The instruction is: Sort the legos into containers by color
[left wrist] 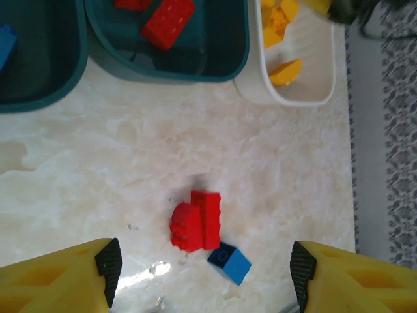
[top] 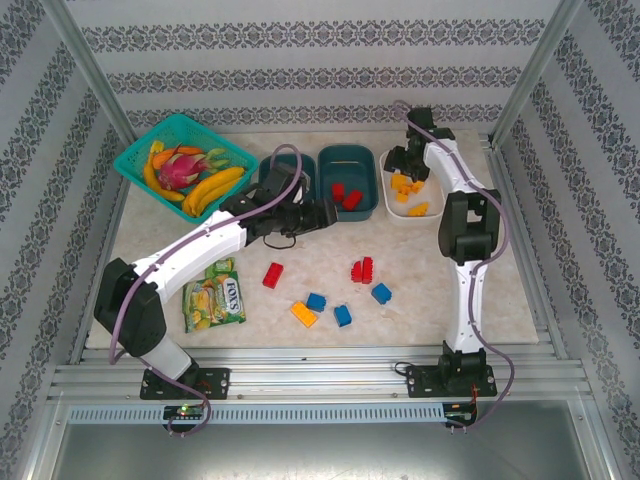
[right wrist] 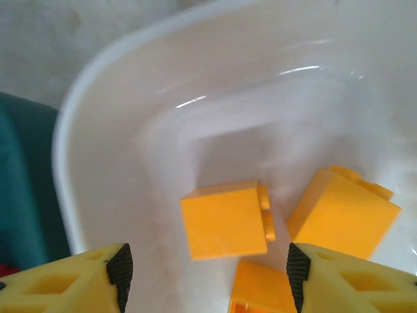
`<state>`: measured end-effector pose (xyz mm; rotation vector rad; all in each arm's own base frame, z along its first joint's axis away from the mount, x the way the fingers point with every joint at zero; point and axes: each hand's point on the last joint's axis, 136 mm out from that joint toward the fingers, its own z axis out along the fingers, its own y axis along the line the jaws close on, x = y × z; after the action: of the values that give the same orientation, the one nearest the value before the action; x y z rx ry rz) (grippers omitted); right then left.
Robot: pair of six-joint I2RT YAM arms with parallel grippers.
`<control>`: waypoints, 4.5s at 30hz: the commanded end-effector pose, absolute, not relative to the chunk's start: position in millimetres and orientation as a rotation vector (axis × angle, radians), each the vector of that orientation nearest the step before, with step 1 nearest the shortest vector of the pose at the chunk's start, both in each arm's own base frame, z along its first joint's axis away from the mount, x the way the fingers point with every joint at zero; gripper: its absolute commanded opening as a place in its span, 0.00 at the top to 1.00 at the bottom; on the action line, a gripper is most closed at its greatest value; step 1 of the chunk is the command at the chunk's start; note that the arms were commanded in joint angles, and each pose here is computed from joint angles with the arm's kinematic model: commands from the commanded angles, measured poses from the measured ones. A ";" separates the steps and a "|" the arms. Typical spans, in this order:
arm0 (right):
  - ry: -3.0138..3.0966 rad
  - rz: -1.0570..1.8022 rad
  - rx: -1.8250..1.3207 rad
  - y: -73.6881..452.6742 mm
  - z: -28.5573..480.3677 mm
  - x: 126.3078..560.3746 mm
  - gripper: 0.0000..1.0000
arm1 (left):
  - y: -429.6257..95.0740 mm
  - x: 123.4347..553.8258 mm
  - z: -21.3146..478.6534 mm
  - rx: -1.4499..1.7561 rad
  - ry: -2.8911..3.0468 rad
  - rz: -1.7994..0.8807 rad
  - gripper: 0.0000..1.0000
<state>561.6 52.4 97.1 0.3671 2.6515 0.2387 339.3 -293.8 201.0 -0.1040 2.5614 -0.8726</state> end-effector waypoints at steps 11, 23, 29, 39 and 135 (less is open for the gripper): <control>2.272 0.777 -0.053 182.4 229.2 359.7 0.22 | -289.7 233.3 104.5 0.408 2.981 -0.438 0.29; 2.235 1.070 -0.070 162.3 215.7 177.0 0.03 | -286.3 207.9 54.8 0.446 3.109 -0.182 0.30; 2.230 1.091 -0.031 157.6 213.1 166.9 0.05 | -288.7 209.7 42.3 0.458 3.130 -0.136 0.36; 2.235 1.090 -0.047 161.3 213.6 172.5 0.05 | -289.4 210.4 29.6 0.488 3.132 -0.058 0.52; 2.783 0.143 -1.199 333.9 22.1 162.2 0.26 | -96.5 179.8 248.7 -0.415 2.416 -0.699 0.31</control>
<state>160.6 342.3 24.8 -1.2081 2.7649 0.2455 185.7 -97.9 248.5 -0.3959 2.3973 -0.6919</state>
